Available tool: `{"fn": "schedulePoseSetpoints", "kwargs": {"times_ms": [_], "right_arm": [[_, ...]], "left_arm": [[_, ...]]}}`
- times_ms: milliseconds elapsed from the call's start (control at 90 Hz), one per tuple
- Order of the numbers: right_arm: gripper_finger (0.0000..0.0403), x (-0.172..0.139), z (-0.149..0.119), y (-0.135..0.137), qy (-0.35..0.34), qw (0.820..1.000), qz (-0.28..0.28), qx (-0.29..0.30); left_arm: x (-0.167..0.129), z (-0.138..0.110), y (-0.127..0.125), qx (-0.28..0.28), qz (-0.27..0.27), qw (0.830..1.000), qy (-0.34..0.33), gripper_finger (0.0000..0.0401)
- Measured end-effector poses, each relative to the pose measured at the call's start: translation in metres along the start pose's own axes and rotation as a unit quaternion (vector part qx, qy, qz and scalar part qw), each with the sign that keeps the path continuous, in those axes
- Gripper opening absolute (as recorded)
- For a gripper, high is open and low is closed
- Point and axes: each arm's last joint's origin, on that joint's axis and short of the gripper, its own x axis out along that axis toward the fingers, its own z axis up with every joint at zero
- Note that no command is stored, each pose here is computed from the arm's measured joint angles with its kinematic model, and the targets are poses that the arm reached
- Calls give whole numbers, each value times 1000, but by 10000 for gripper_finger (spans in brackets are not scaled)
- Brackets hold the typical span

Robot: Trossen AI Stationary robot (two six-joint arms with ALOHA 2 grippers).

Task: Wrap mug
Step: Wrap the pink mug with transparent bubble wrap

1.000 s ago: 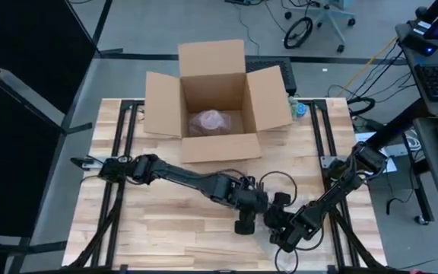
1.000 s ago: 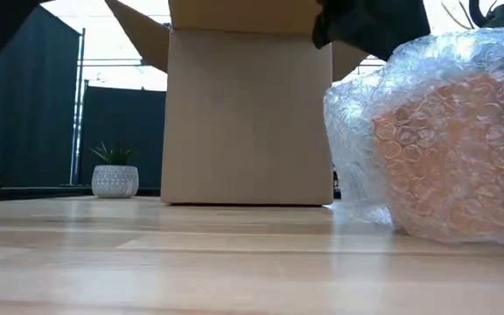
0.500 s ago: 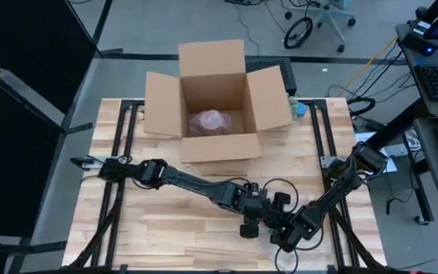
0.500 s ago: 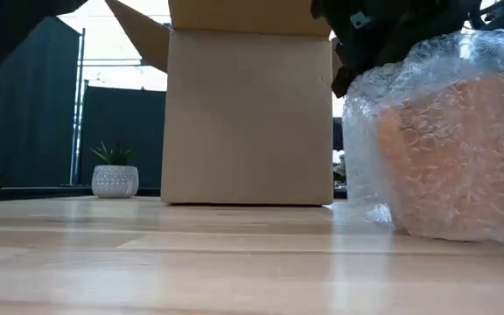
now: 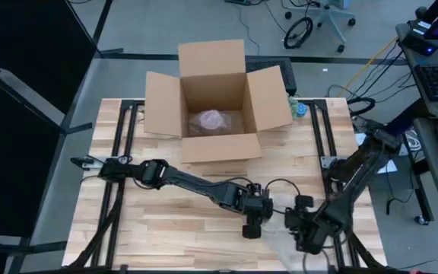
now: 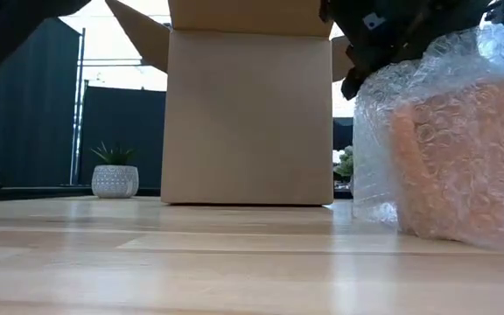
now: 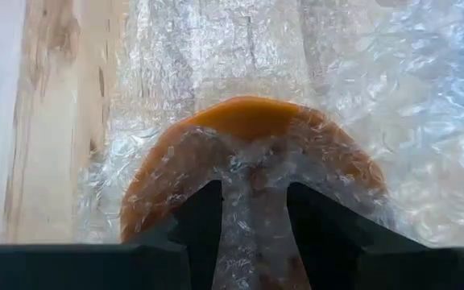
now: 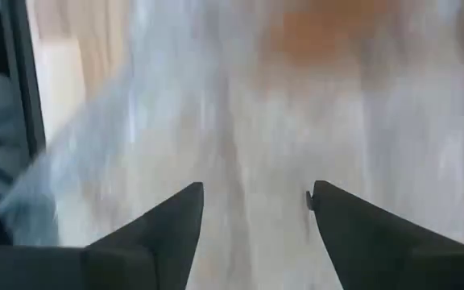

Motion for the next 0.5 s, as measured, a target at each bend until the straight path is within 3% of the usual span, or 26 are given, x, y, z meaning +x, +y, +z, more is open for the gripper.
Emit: {"fn": "schedulePoseSetpoints", "kwargs": {"times_ms": [289, 500], "right_arm": [[219, 15, -63, 7, 100, 993, -37, 45], [219, 29, -81, -6, 106, 989, -67, 74]], "left_arm": [[0, 0, 0, 4, 0, 1000, 0, 134], [0, 0, 0, 4, 0, 1000, 0, 134]]}}
